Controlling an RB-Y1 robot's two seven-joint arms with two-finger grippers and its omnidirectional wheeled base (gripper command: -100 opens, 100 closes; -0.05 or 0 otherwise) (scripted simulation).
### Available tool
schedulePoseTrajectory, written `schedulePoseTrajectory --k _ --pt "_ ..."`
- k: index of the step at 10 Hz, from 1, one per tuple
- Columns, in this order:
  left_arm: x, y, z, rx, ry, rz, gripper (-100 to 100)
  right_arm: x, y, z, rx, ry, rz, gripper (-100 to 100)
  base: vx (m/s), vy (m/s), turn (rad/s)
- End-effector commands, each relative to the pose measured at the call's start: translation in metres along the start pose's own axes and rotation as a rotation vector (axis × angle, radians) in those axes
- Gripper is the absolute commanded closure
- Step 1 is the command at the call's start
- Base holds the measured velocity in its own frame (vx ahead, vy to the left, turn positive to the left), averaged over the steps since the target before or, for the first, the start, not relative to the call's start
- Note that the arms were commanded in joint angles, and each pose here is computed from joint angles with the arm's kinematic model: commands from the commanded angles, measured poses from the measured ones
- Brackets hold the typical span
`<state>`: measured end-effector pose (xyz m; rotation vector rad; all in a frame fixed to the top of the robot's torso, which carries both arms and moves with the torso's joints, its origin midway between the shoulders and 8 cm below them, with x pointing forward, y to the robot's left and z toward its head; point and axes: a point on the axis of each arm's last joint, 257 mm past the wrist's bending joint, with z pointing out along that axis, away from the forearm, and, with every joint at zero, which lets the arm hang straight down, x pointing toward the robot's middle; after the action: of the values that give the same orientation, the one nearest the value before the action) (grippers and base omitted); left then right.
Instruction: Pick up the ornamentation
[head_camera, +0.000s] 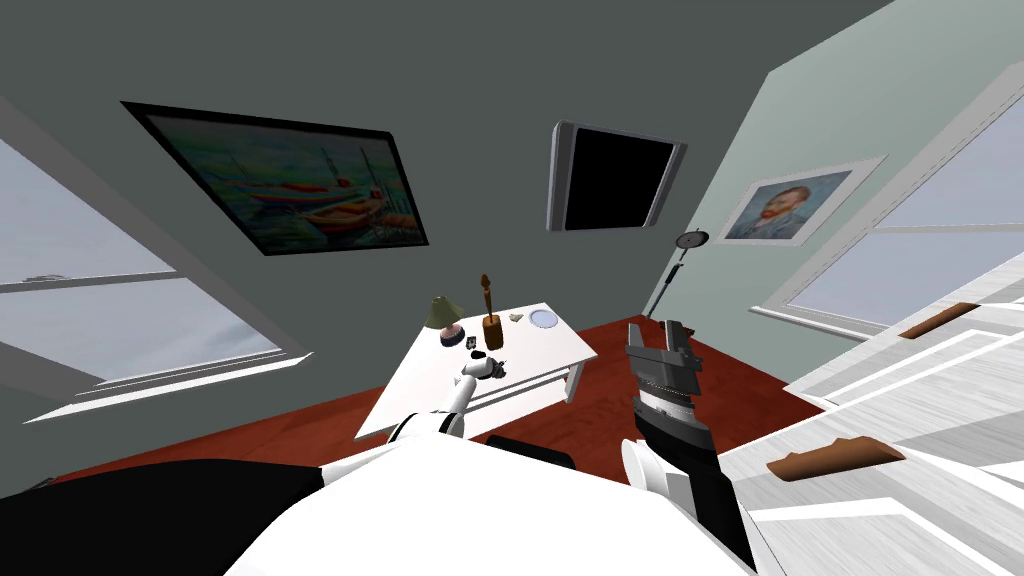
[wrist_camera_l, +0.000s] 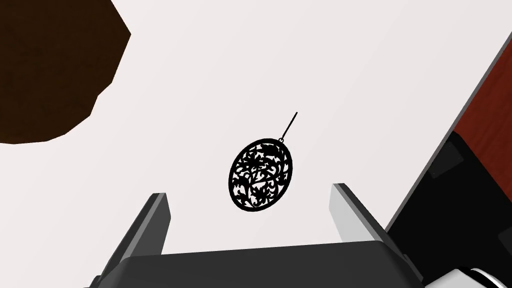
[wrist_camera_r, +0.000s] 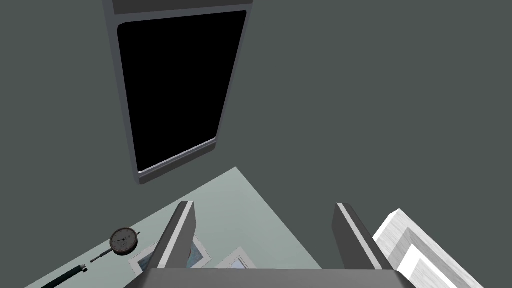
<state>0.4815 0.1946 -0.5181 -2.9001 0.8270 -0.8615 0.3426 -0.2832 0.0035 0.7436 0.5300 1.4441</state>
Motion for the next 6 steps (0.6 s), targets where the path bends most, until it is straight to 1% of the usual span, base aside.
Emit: schedulePoseTrajectory --k 1,2,3,4,5,6 --pt "0.010 0.005 0.003 -0.011 0.012 0.000 -100 0.000 0.000 0.000 0.000 0.000 0.000 0 0.042 0.020 -0.009" --pt "0.004 0.009 0.005 -0.020 0.001 -0.002 -100 0.000 0.000 0.000 0.000 0.000 0.000 0 0.007 0.003 0.006" --pt "0.007 0.019 0.006 -0.036 0.003 -0.004 -100 0.000 0.000 0.000 0.000 0.000 0.000 0 0.000 0.000 0.000" --pt "0.006 0.013 0.004 -0.027 0.004 -0.003 -100 0.000 0.000 0.000 0.000 0.000 0.000 0 0.000 0.000 0.000" --pt "0.006 0.014 0.004 -0.029 0.004 -0.003 0 0.000 0.000 0.000 0.000 0.000 0.000 0 0.000 0.000 0.000" --pt "-0.004 0.012 0.003 -0.018 0.002 -0.010 -100 0.000 0.000 0.000 0.000 0.000 0.000 0 0.041 -0.004 -0.054"
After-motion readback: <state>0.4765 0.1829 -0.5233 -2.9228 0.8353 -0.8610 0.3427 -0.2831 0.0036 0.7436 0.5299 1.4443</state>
